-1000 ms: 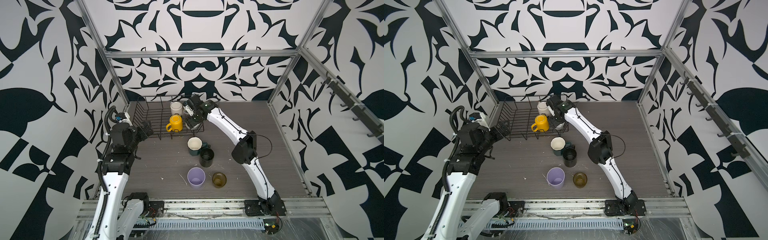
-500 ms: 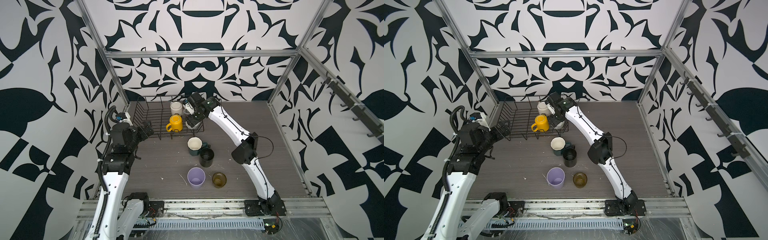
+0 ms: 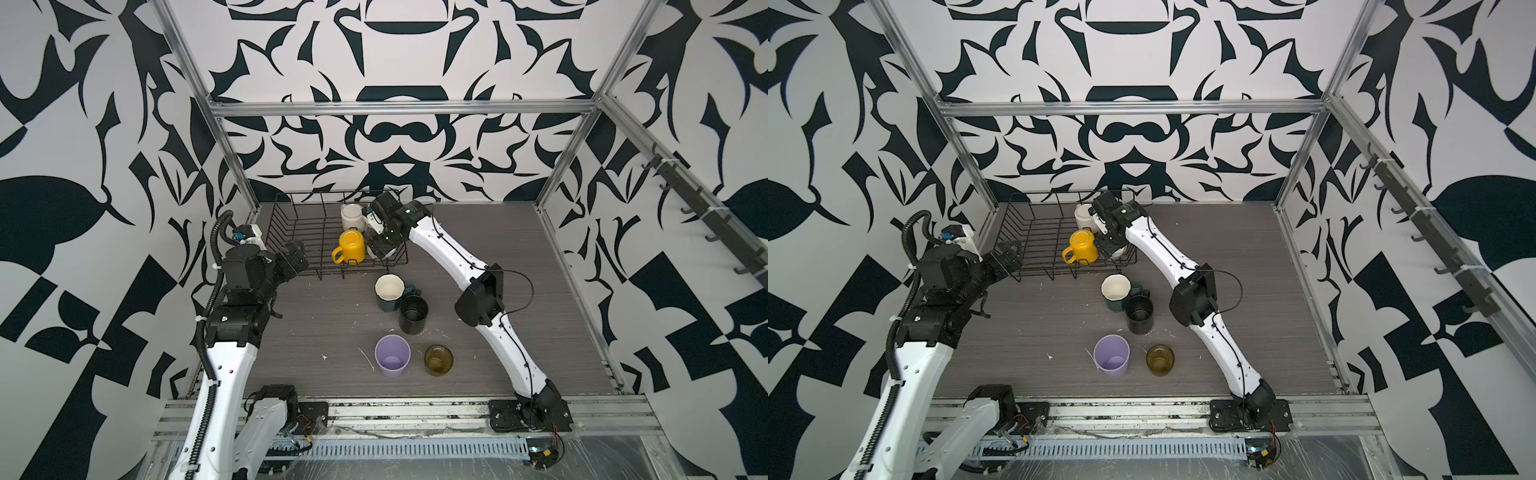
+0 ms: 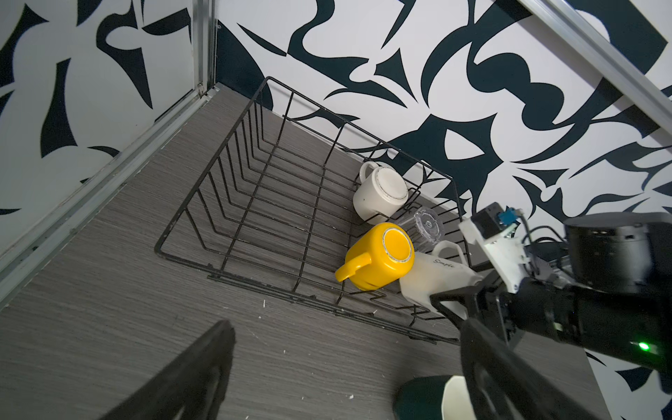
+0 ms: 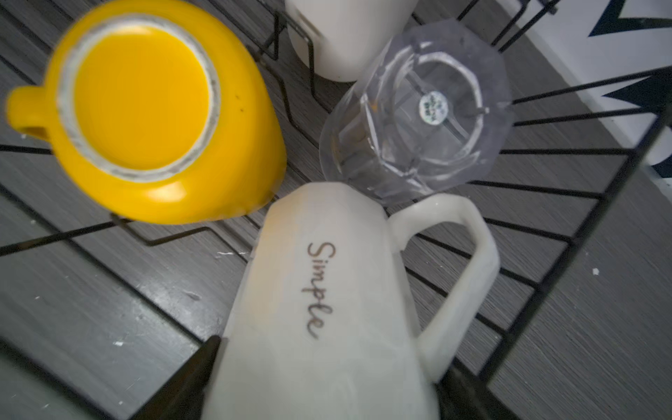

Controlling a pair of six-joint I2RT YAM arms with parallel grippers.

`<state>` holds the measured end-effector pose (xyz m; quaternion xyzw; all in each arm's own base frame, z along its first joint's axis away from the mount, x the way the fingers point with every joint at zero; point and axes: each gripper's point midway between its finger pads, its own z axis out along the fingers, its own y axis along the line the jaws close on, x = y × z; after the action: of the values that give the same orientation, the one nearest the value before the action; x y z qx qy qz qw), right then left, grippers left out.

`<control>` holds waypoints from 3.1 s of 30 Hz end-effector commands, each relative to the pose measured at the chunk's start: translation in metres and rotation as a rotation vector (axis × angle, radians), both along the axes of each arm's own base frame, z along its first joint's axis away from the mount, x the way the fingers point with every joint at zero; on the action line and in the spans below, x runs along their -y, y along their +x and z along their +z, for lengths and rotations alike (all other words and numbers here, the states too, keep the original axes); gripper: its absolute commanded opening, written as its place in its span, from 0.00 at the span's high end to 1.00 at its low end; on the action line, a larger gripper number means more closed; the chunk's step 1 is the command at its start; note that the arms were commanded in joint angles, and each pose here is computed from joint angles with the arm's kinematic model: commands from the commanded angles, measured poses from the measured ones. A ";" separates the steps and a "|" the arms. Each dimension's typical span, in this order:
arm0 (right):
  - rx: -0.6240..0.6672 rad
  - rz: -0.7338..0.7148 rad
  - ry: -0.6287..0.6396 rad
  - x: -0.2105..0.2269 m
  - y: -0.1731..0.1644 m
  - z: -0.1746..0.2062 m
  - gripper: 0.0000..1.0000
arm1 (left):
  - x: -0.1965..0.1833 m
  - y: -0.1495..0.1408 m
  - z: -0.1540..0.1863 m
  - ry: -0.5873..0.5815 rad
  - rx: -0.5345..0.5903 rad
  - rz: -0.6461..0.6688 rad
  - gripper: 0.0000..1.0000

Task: Load cups into a dish rack
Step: Place the cup upside down at the dish rack, then rotate the cup at the dish rack.

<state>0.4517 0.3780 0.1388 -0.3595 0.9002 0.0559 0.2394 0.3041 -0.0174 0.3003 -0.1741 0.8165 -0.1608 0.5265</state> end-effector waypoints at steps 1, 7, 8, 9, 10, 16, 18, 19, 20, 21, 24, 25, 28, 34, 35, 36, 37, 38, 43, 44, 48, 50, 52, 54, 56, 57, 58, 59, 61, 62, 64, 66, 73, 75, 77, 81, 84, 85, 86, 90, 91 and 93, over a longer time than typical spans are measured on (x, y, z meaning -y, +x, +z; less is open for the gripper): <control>0.015 0.041 0.048 -0.011 -0.010 0.025 0.73 | 0.000 0.000 -0.002 -0.014 -0.006 -0.001 0.01; 0.007 0.030 0.048 -0.013 -0.007 0.015 0.48 | 0.001 0.002 -0.003 -0.017 -0.008 -0.002 0.01; 0.006 0.029 0.050 -0.013 -0.007 0.016 0.40 | 0.001 0.002 -0.003 -0.017 -0.009 -0.004 0.01; 0.007 0.026 0.052 -0.013 -0.008 0.017 0.34 | 0.001 0.001 -0.004 -0.017 -0.012 -0.004 0.01; 0.011 0.026 0.056 -0.013 -0.007 0.019 0.30 | 0.001 0.001 -0.005 -0.017 -0.013 -0.003 0.01; 0.048 0.019 0.099 -0.014 -0.007 0.041 0.02 | 0.001 0.001 -0.004 -0.019 -0.011 -0.002 0.01; 0.082 0.015 0.132 -0.013 -0.007 0.062 0.01 | 0.001 0.001 -0.005 -0.019 -0.013 -0.004 0.01; 0.089 0.014 0.142 -0.013 -0.007 0.068 0.00 | 0.001 0.001 -0.004 -0.019 -0.010 -0.004 0.01; 0.097 0.014 0.152 -0.014 -0.008 0.073 0.00 | 0.001 0.001 -0.005 -0.018 -0.012 -0.003 0.01; 0.102 0.012 0.158 -0.014 -0.008 0.076 0.00 | 0.001 0.001 -0.005 -0.019 -0.012 -0.003 0.01; 0.114 0.002 0.167 -0.012 -0.008 0.085 0.01 | 0.001 0.001 -0.005 -0.019 -0.011 -0.003 0.01; 0.121 0.000 0.175 -0.012 -0.008 0.089 0.01 | 0.001 0.000 -0.004 -0.019 -0.010 -0.003 0.01; 0.118 -0.019 0.160 -0.007 -0.008 0.085 0.03 | 0.001 0.000 -0.005 -0.017 -0.012 -0.004 0.01; 0.127 -0.041 0.153 -0.002 -0.009 0.088 0.08 | 0.001 -0.001 -0.005 -0.016 -0.010 -0.001 0.01; 0.133 -0.054 0.140 0.001 -0.007 0.086 0.08 | 0.001 -0.001 -0.005 -0.016 -0.009 -0.001 0.01; 0.137 -0.064 0.130 0.004 -0.007 0.086 0.09 | 0.001 -0.001 -0.005 -0.016 -0.010 -0.001 0.01; 0.143 -0.074 0.122 0.007 -0.006 0.085 0.09 | 0.001 -0.001 -0.005 -0.016 -0.010 -0.001 0.01; 0.144 -0.082 0.119 0.009 -0.005 0.083 0.10 | 0.000 -0.001 -0.005 -0.016 -0.008 0.000 0.01; 0.165 -0.124 0.081 0.020 0.003 0.076 0.10 | 0.000 -0.001 -0.005 -0.015 -0.010 0.002 0.01; 0.166 -0.131 0.078 0.022 0.006 0.074 0.10 | 0.000 -0.001 -0.005 -0.016 -0.010 0.001 0.01; 0.168 -0.168 0.089 0.028 0.017 0.070 0.11 | 0.000 -0.001 -0.005 -0.016 -0.011 -0.001 0.01; 0.173 -0.176 0.093 0.030 0.023 0.069 0.12 | 0.000 -0.001 -0.005 -0.015 -0.010 0.002 0.01; 0.170 -0.183 0.096 0.030 0.026 0.066 0.12 | 0.000 -0.001 -0.005 -0.014 -0.010 0.002 0.01; 0.166 -0.192 0.097 0.031 0.030 0.062 0.13 | -0.001 -0.001 -0.006 -0.015 -0.012 0.004 0.01; 0.155 -0.196 0.106 0.030 0.033 0.058 0.15 | 0.000 -0.001 -0.006 -0.015 -0.012 0.002 0.01; 0.147 -0.196 0.114 0.029 0.034 0.056 0.15 | 0.000 -0.001 -0.007 -0.015 -0.015 0.002 0.01; 0.140 -0.197 0.119 0.028 0.034 0.054 0.16 | 0.000 0.000 -0.007 -0.016 -0.016 0.003 0.01; 0.134 -0.198 0.118 0.028 0.035 0.051 0.17 | 0.000 0.000 -0.007 -0.015 -0.015 0.002 0.01; 0.124 -0.201 0.127 0.027 0.036 0.049 0.18 | 0.000 0.000 -0.008 -0.016 -0.017 0.001 0.01; 0.121 -0.200 0.130 0.026 0.036 0.048 0.18 | 0.000 0.001 -0.008 -0.015 -0.018 0.000 0.01; 0.109 -0.201 0.137 0.025 0.037 0.045 0.18 | 0.001 0.001 -0.009 -0.018 -0.022 0.000 0.01; 0.098 -0.191 0.151 0.023 0.036 0.046 0.18 | 0.000 0.002 -0.010 -0.018 -0.023 0.000 0.01; 0.110 -0.105 0.208 0.019 0.016 0.074 0.17 | -0.001 0.001 -0.009 -0.013 -0.019 0.004 0.01; 0.120 -0.068 0.200 0.020 0.008 0.081 0.16 | -0.002 0.001 -0.008 -0.010 -0.016 0.007 0.01; 0.133 -0.022 0.165 0.021 -0.002 0.082 0.15 | -0.002 0.002 -0.007 -0.010 -0.015 0.007 0.01; 0.158 0.084 0.103 0.017 -0.021 0.079 0.13 | -0.002 0.004 -0.007 -0.012 -0.013 0.006 0.01; 0.165 0.172 0.072 0.010 -0.032 0.075 0.11 | -0.001 0.006 -0.007 -0.016 -0.015 0.001 0.01; 0.165 0.203 0.065 0.007 -0.036 0.074 0.10 | 0.000 0.006 -0.007 -0.018 -0.014 0.001 0.01; 0.165 0.234 0.057 0.005 -0.039 0.073 0.09 | 0.000 0.006 -0.007 -0.018 -0.014 0.000 0.01; 0.179 0.321 0.033 -0.003 -0.044 0.070 0.06 | -0.002 0.004 -0.006 -0.013 -0.012 0.007 0.01; 0.186 0.327 0.033 -0.004 -0.042 0.070 0.06 | -0.002 0.004 -0.006 -0.012 -0.012 0.008 0.01; 0.198 0.316 0.022 -0.006 -0.036 0.069 0.05 | -0.003 0.003 -0.007 -0.011 -0.014 0.010 0.01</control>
<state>0.4062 0.3816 0.1915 -0.4822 0.8225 0.0744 0.2923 0.3086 -0.0160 0.2903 -0.1825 0.8221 -0.1615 0.5145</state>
